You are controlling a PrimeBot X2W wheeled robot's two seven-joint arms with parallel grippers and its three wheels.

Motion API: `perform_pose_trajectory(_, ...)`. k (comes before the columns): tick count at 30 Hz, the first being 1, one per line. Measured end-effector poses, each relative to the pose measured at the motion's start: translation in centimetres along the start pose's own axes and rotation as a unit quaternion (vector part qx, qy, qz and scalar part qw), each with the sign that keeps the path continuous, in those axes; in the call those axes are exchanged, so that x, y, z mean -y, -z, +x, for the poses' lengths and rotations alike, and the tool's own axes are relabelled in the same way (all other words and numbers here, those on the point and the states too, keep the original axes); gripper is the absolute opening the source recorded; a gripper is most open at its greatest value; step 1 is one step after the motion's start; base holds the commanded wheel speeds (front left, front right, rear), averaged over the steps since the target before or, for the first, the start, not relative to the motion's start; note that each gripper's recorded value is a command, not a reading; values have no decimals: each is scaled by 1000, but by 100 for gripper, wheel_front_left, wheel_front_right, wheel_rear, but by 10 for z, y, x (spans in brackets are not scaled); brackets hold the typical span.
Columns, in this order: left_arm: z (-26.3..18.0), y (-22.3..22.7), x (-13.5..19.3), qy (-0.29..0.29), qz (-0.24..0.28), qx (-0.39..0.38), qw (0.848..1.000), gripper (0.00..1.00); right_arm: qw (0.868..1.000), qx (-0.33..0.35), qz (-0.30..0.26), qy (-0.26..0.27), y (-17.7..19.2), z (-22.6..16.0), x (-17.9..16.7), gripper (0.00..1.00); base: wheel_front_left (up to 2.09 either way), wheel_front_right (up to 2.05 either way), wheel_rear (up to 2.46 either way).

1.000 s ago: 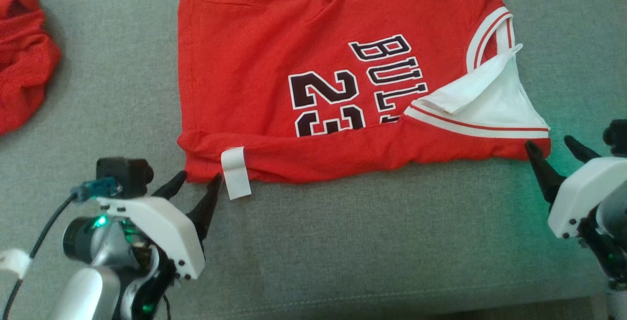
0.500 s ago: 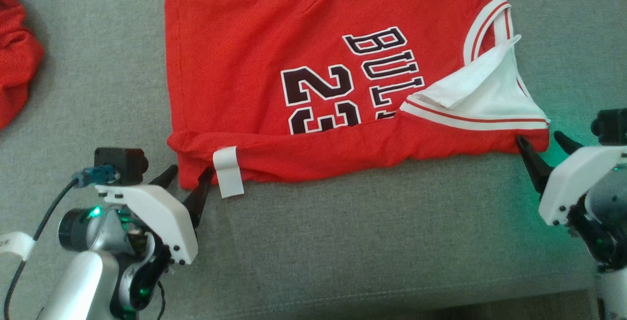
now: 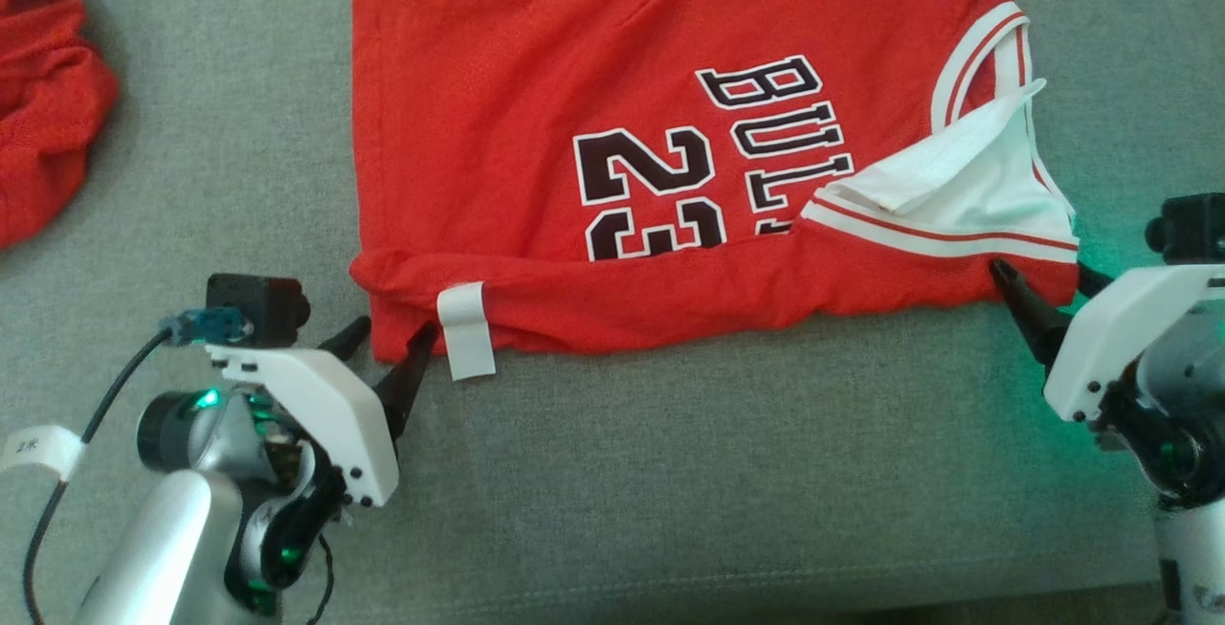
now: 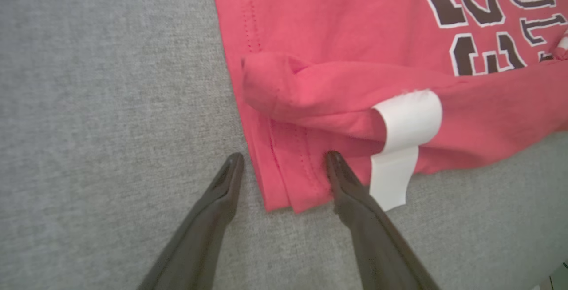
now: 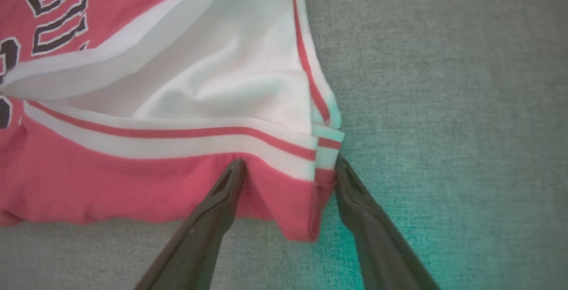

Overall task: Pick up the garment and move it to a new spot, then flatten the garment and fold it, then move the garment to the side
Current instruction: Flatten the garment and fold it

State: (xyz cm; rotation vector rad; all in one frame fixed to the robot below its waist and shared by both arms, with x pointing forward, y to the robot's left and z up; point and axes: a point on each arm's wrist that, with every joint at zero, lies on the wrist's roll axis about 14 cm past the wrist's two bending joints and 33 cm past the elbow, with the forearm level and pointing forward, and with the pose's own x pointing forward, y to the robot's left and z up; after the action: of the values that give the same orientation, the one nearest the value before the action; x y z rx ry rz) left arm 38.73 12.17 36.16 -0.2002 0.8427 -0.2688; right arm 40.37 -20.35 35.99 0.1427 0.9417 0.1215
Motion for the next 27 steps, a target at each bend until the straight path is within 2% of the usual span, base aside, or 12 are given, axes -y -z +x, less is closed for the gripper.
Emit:
perform_pose_trajectory(1, 0, 0, 0, 0, 0, 0, 1000, 91, 1000, -1, 0, -2, 0, 0, -1, 100, 0, 0, 0)
perform_pose_trajectory(2, 0, 0, 1, 1, 1, -2, 1000, 67, 1000, -3, 1, -4, 1, 0, -2, 100, 0, 0, 0)
perform_pose_trajectory(3, 1, 1, 0, 1, 2, -4, 1000, 15, 1000, -5, 3, -10, 1, -1, -4, 97, 0, 0, 0)
perform_pose_trajectory(4, 1, 2, 0, 1, 3, -7, 1000, 0, 1000, -8, 4, -13, 2, -1, -6, 49, 0, 0, 0)
perform_pose_trajectory(5, 1, 4, 1, 3, 3, -11, 1000, 0, 1000, -10, 4, -17, 2, -1, -7, 49, 0, 0, 0)
perform_pose_trajectory(6, 2, 6, 4, 12, 4, -16, 1000, 0, 1000, -13, 3, -20, 3, -1, -8, 0, 0, 0, 0)
perform_pose_trajectory(11, -3, 3, 11, 27, -3, -14, 1000, 0, 999, -16, 20, -34, 2, -7, -10, 0, 0, 0, 0)
perform_pose_trajectory(15, -17, -3, 10, 35, -4, -5, 999, 0, 999, -6, 39, -20, -13, -21, 9, 0, 0, 0, 0)
perform_pose_trajectory(21, -48, -22, 20, 68, 17, 15, 997, 0, 1000, -8, 9, 7, -41, -50, 34, 0, 0, 0, 0)
perform_pose_trajectory(24, -58, -13, 23, 71, 10, 10, 997, 0, 999, -38, -4, 4, -31, -57, 32, 0, 0, 0, 0)
perform_pose_trajectory(27, -63, 20, 23, 63, -23, -23, 997, 0, 996, -95, 0, 4, 10, -62, 32, 0, 0, 0, 0)
